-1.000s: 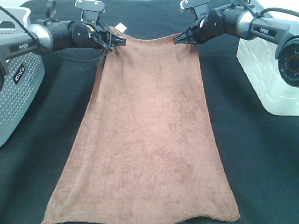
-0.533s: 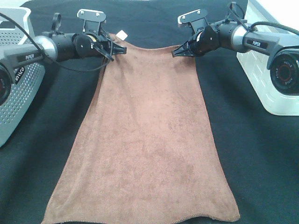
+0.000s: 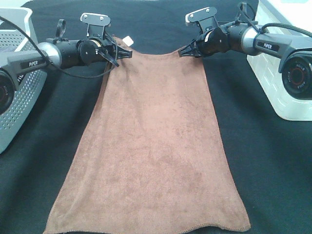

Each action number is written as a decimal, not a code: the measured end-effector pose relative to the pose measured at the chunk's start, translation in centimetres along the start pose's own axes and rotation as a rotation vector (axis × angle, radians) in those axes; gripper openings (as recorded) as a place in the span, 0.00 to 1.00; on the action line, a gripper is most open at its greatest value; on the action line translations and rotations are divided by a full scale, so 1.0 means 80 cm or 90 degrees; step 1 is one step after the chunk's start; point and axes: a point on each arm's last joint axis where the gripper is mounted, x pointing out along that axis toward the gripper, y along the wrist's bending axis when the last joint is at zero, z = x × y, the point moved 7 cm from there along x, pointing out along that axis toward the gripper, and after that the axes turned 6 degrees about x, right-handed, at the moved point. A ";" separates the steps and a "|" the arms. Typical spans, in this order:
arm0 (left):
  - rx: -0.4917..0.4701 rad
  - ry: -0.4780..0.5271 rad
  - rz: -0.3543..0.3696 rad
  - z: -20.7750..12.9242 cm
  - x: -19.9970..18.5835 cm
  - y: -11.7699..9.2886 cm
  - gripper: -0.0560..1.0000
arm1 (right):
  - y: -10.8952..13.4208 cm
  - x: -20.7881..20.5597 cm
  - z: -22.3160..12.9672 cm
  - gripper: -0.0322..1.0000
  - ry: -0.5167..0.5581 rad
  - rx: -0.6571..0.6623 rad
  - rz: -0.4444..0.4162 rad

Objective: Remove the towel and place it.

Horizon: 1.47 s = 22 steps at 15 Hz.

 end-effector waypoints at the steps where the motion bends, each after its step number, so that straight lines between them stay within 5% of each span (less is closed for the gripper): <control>1: -0.006 -0.003 0.001 0.001 0.000 0.000 0.33 | -0.003 0.000 0.000 0.44 -0.001 -0.002 -0.002; 3: -0.022 -0.003 0.002 0.001 0.000 0.000 0.55 | -0.013 0.000 0.000 0.47 -0.001 0.002 -0.009; 5: -0.027 -0.002 0.002 0.001 0.000 0.000 0.66 | -0.020 0.001 -0.001 0.48 0.000 0.000 -0.015; 17: -0.034 0.025 -0.006 -0.008 0.000 -0.002 0.68 | -0.044 0.000 0.009 0.49 -0.035 -0.021 -0.032; 22: -0.034 0.027 -0.006 -0.009 0.000 -0.002 0.68 | -0.039 0.001 -0.002 0.73 -0.001 0.077 -0.010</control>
